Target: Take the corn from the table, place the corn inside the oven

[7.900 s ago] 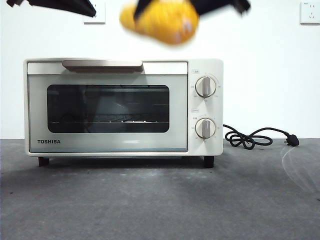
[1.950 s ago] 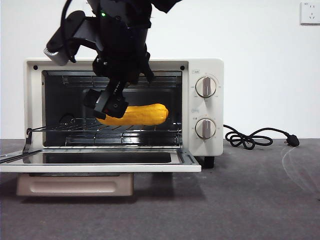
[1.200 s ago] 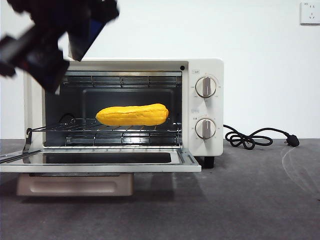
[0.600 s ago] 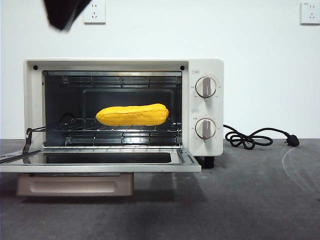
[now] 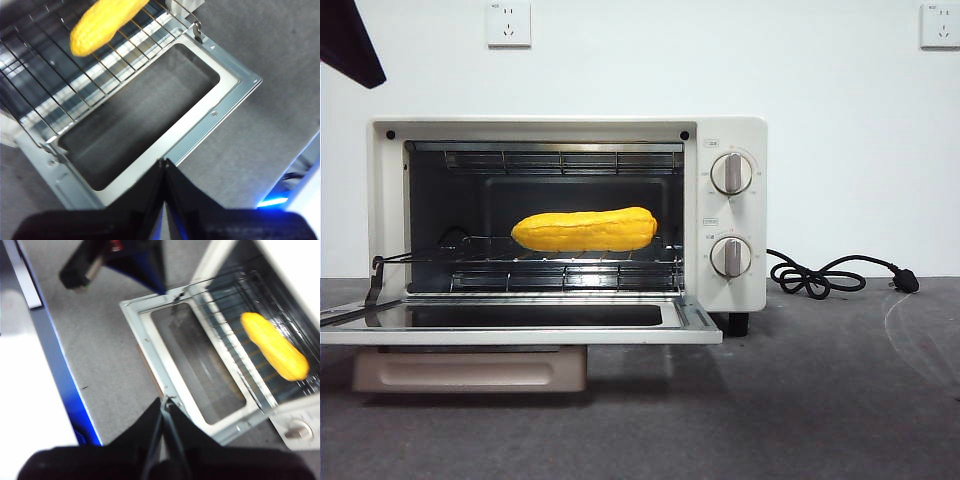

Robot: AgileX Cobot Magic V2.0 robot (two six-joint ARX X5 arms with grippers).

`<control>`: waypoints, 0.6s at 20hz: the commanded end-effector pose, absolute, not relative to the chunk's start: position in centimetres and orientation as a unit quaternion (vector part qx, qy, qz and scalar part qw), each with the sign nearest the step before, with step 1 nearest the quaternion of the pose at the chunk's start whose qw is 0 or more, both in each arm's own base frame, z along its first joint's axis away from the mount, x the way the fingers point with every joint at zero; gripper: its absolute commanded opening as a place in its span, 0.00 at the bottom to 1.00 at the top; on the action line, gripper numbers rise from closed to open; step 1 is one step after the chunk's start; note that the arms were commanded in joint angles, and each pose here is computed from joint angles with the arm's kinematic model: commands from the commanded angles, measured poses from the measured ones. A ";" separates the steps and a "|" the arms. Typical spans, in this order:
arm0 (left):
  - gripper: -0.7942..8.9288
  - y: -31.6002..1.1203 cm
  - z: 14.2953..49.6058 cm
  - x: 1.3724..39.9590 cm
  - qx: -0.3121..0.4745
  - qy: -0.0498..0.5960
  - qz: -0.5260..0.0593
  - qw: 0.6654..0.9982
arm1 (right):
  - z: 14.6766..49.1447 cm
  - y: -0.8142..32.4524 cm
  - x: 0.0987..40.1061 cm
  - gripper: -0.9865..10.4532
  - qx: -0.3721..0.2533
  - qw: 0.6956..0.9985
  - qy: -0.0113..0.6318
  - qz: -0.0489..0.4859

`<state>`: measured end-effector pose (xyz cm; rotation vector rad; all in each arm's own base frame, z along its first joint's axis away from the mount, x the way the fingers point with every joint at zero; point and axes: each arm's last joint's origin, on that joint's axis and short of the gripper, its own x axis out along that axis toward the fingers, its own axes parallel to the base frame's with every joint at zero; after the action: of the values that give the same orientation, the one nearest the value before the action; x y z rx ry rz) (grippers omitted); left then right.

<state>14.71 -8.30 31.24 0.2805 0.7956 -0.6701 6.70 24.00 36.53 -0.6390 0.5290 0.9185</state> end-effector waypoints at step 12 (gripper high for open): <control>0.07 2.7 27.7 16.6 -0.163 0.404 -0.231 0.870 | 38.5 13.7 13.9 0.08 -0.123 0.799 0.364 0.464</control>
<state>16.66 2.64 28.18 -0.3399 0.8380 -0.4704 13.88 13.67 38.49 -0.2476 0.7933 0.9697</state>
